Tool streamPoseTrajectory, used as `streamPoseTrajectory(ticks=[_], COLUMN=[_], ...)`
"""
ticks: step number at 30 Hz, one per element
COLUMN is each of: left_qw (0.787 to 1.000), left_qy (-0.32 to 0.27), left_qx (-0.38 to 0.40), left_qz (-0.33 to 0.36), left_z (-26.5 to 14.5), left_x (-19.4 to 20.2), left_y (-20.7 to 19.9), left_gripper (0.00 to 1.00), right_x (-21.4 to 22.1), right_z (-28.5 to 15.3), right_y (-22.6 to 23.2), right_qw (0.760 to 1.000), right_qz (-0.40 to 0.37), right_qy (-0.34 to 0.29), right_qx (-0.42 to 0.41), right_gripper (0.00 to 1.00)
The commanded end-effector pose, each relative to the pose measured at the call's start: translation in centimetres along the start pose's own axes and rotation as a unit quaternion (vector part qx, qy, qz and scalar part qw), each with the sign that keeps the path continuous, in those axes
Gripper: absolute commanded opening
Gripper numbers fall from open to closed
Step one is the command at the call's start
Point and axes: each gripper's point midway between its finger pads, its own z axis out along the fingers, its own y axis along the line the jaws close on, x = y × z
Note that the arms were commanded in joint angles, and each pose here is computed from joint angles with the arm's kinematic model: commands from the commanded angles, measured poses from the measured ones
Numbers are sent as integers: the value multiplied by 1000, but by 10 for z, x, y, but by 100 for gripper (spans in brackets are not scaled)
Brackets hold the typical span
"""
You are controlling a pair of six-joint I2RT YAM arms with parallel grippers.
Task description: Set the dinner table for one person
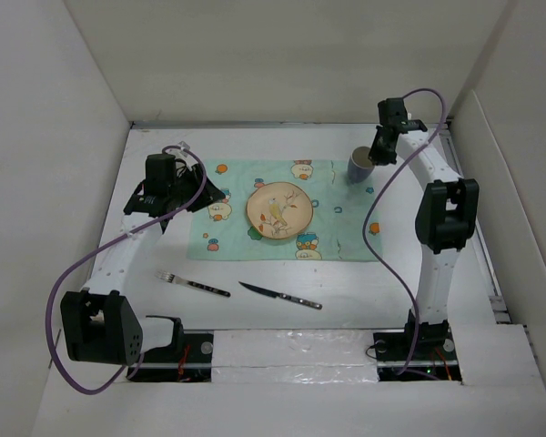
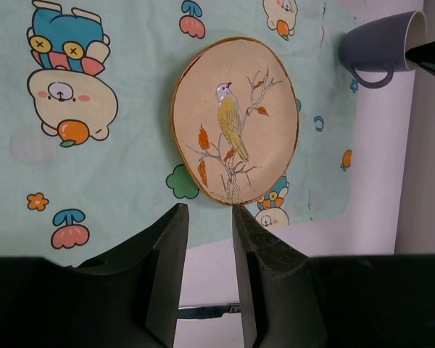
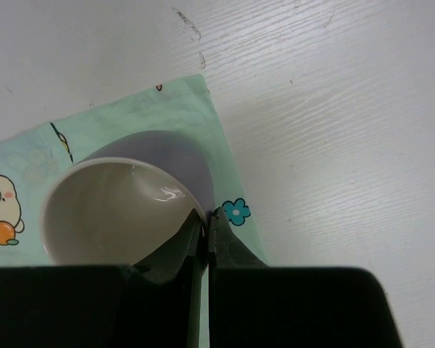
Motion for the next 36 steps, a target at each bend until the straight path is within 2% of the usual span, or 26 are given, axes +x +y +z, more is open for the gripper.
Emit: streamPoseTrajectory(ticks=[1,2,3,4,5,7,9,13,14,15,16,17,18,19,21,22,23,24,25,26,27,28,29,30,31,36], left_qw=[1000,1000,1000,1000,1000,1000,1000,1000,1000,1000,1000,999,999,999,999,999,999,999,999,999,999,999,999,998,998,996], left_qy=[-11,-11,-11,-9,-10,-11,-12,-14,-14,-18,-20,-23,-24,-23,-24,-25,-27,-30,-32,-31,-38,-41,-43,-51,-55,-76], left_qx=[3,2,2,0,0,0,4,9,9,12,14,21,21,21,19,16,12,11,10,5,4,2,-1,-1,0,12], left_qz=[10,9,9,8,8,7,8,8,7,10,11,12,13,12,13,13,14,17,17,17,25,27,29,33,37,43], left_z=[0,0,0,1,1,1,1,-1,-1,-2,-3,-6,-6,-6,-6,-6,-5,-6,-6,-4,-6,-6,-5,-8,-10,-17], left_x=[-4,-4,-4,-3,-3,-5,-7,-11,-11,-15,-17,-20,-20,-20,-21,-21,-23,-25,-27,-28,-35,-39,-43,-52,-57,-78], left_y=[0,0,0,1,1,1,-2,-7,-7,-10,-12,-16,-17,-17,-16,-16,-14,-15,-15,-14,-17,-18,-18,-24,-27,-43], left_gripper=[28,28,28,28,28,28,28,28,28,28,28,25,21,15,0,0,0,0,0,0,0,1,5,12,15,19], right_x=[-45,-44,-42,-44,-44,-52,-59,-73,-77,-75,-72,-34,-16,4,65,107,150,176,211,244,264,278,294,311,318,357], right_z=[-18,-18,-17,-20,-20,-30,-39,-72,-92,-106,-117,-157,-161,-177,-202,-209,-223,-229,-225,-234,-235,-238,-232,-237,-236,-212], right_y=[8,8,7,8,8,10,14,17,16,21,26,57,47,75,104,102,120,121,113,119,118,120,115,119,120,122], right_qw=[997,998,998,998,998,997,996,994,992,990,988,975,977,962,933,921,903,897,896,882,877,872,873,862,858,844], right_qz=[18,18,19,20,20,20,18,19,22,20,15,-26,-28,-64,-120,-155,-200,-222,-239,-270,-283,-290,-302,-323,-333,-394], right_qy=[-68,-66,-63,-66,-66,-76,-83,-99,-110,-116,-123,-124,-113,-123,-86,-72,-51,-39,-8,13,27,33,36,41,42,69], right_qx=[-12,-11,-9,-12,-12,-19,-31,-51,-58,-71,-87,-182,-178,-235,-328,-350,-377,-381,-374,-386,-388,-393,-382,-388,-389,-357], right_gripper=[2,9,23,31,31,40,42,43,42,25,17,0,0,0,0,0,0,6,17,29,51,60,65,69,69,69])
